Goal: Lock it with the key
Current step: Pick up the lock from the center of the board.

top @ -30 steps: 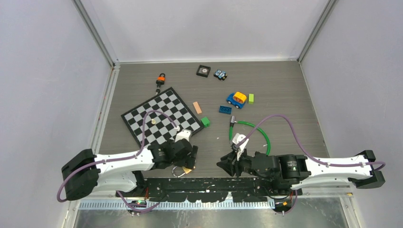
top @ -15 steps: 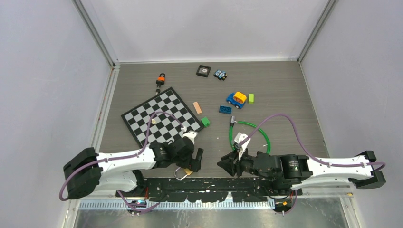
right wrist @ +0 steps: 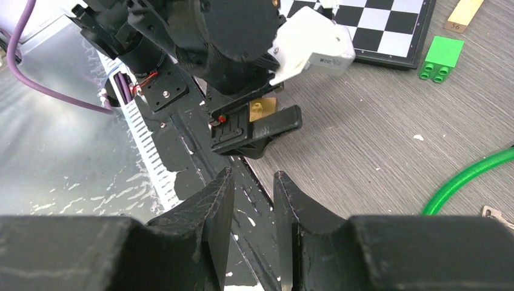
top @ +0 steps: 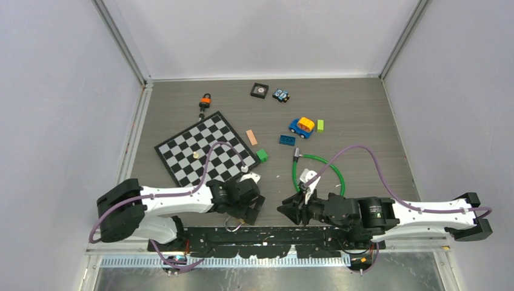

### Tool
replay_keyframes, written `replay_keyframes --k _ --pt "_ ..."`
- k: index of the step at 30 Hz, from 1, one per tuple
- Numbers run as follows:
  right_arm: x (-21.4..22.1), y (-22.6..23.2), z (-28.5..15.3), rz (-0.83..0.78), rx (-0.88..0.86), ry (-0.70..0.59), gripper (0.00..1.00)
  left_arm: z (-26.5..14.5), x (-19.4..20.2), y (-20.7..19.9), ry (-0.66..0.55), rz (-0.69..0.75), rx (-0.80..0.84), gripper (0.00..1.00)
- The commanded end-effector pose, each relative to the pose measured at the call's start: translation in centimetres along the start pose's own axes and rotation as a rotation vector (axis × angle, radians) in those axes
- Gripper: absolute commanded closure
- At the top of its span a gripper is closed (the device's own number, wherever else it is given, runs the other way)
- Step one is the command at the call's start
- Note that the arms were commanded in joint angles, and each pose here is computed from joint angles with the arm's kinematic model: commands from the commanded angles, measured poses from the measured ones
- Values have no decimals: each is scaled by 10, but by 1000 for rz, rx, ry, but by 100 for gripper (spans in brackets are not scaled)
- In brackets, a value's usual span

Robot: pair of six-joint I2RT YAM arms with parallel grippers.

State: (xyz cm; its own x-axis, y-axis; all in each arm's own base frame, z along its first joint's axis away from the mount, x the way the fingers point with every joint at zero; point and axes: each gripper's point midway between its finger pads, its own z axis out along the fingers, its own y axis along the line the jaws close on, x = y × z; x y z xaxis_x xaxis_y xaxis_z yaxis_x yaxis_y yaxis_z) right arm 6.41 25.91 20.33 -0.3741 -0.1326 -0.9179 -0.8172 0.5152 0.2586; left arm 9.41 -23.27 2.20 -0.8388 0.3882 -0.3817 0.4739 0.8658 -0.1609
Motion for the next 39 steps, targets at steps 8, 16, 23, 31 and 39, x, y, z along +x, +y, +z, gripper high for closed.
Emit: replay_keyframes --k 8,16,23,31,39 --pt "-13 0 -5 39 -7 -58 65 21 26 20 124 72 -224 7" --pt "-13 -3 -6 35 3 -65 64 21 29 24 139 104 -314 100" --pt "-14 -5 -8 34 10 -68 64 4 -5 9 -7 66 -253 100" --pt "-26 -13 -15 47 35 -125 67 -42 -78 -17 -283 -31 -70 100" --pt "-37 -32 -9 238 131 -294 64 -107 -151 -28 -589 -237 173 100"
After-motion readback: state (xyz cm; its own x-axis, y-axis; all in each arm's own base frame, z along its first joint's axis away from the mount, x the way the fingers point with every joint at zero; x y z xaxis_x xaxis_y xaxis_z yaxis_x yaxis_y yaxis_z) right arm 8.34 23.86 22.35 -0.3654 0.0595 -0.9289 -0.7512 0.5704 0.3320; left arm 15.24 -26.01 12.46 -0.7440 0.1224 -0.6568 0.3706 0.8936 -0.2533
